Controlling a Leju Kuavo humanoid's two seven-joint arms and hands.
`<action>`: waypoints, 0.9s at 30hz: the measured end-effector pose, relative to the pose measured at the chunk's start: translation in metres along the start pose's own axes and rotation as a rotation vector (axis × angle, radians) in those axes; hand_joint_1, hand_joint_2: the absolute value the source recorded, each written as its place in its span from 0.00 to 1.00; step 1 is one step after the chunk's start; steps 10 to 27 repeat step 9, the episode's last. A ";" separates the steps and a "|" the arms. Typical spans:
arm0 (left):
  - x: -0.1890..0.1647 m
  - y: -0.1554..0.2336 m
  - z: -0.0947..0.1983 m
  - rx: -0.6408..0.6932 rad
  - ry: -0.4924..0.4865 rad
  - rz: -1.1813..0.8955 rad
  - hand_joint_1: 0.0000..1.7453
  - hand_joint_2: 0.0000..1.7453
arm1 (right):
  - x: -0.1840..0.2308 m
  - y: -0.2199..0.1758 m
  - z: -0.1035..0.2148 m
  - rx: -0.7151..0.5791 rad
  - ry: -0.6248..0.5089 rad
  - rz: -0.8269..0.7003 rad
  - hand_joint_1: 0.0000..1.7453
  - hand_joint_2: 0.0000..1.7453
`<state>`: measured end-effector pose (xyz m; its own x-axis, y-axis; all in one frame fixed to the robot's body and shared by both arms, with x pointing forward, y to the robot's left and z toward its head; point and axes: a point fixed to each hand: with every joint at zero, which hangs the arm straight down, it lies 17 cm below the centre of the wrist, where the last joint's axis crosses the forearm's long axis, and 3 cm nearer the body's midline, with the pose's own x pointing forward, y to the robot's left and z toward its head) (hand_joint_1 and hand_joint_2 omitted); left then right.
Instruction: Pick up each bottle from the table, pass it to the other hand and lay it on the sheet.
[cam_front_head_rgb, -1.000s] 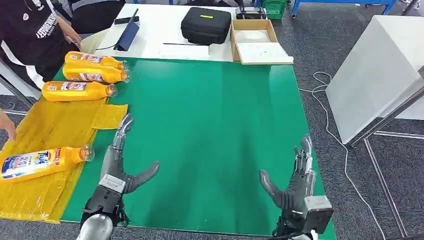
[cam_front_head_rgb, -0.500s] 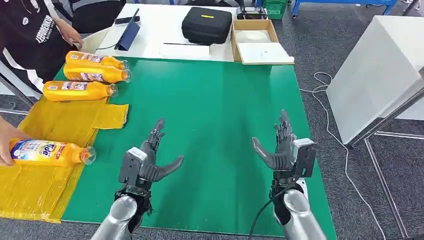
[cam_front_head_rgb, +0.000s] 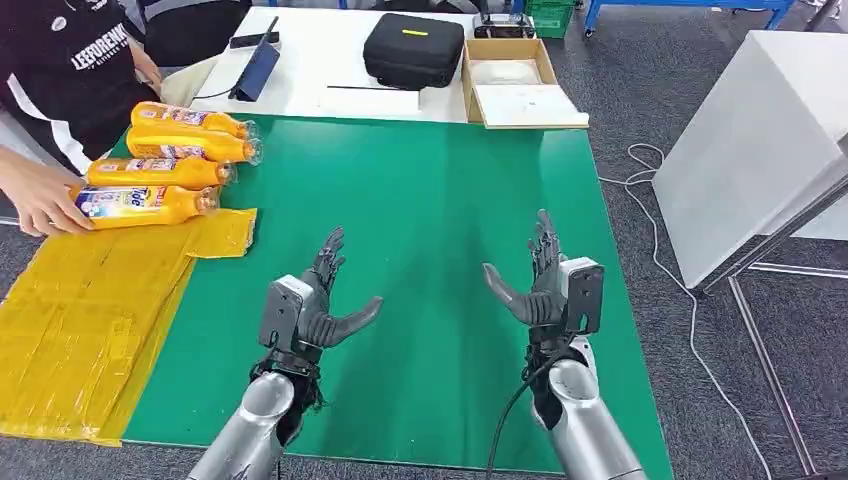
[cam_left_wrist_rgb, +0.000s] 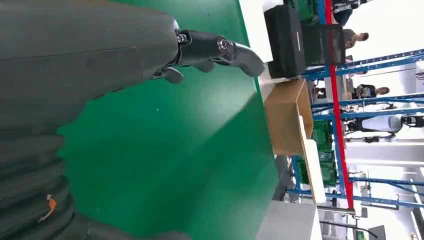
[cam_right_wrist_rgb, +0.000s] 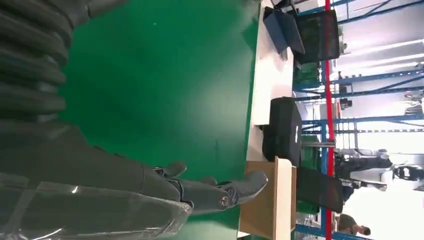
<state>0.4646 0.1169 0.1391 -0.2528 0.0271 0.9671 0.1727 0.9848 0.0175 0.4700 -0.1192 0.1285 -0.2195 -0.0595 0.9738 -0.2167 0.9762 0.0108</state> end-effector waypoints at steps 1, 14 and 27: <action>0.000 -0.001 0.000 0.000 0.001 0.002 0.00 1.00 | 0.000 0.001 0.000 0.002 -0.001 0.005 0.00 1.00; 0.008 -0.014 -0.013 -0.017 -0.007 0.020 0.00 1.00 | 0.010 0.011 0.008 0.005 -0.052 0.085 0.00 1.00; 0.008 -0.014 -0.013 -0.017 -0.007 0.020 0.00 1.00 | 0.010 0.011 0.008 0.005 -0.052 0.085 0.00 1.00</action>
